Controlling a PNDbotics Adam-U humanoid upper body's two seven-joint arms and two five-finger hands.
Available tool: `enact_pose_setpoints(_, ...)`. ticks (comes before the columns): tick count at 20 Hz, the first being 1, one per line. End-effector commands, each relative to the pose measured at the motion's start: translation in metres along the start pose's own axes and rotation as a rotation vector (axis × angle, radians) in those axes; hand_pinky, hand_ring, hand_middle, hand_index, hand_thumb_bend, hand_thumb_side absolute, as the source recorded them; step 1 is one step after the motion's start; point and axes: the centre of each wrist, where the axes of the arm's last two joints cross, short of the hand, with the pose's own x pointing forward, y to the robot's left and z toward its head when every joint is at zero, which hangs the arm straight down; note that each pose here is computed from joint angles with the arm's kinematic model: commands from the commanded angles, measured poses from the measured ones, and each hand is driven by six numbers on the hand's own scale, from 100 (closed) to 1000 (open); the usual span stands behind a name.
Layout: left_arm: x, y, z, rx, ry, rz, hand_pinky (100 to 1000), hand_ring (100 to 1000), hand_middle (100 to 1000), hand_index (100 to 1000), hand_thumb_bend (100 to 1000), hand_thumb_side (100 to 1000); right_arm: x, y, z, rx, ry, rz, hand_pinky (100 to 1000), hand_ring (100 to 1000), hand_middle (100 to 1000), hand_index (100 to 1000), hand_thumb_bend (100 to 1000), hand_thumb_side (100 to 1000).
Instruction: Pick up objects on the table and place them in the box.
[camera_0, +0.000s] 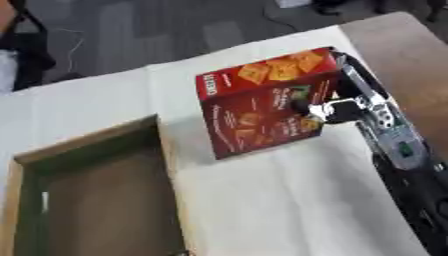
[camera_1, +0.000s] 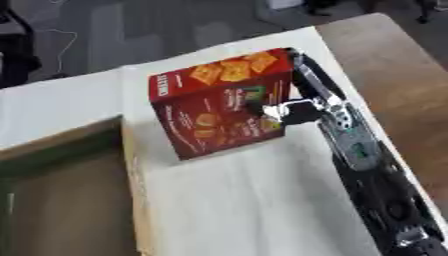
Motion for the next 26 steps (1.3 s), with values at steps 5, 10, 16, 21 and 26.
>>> enact_pose_setpoints(5,0.004,0.006,-0.004,-0.021,-0.019,-0.029,797,886,931,923,100,1000,0.013,-0.038,-0.017,0.057,-0.061,0.097,100,261,375,498,607,340)
enact_pose_setpoints(10,0.004,0.007,-0.003,-0.028,-0.017,-0.034,798,886,932,924,100,1000,0.015,-0.041,-0.034,0.189,-0.077,0.133,100,271,385,507,603,328)
enact_pose_setpoints(16,0.004,0.007,-0.002,-0.036,-0.011,-0.036,798,886,931,923,100,1000,0.015,-0.042,-0.061,0.323,-0.102,0.190,100,277,391,512,590,318)
enact_pose_setpoints(21,0.004,0.007,-0.002,-0.048,-0.009,-0.034,799,887,929,923,100,1000,0.011,-0.035,-0.081,0.411,-0.122,0.223,100,278,394,512,561,312)
enact_pose_setpoints(26,0.005,0.007,-0.003,-0.060,-0.008,-0.036,799,887,929,924,100,1000,0.012,-0.034,-0.100,0.460,-0.147,0.275,100,274,386,492,482,282)
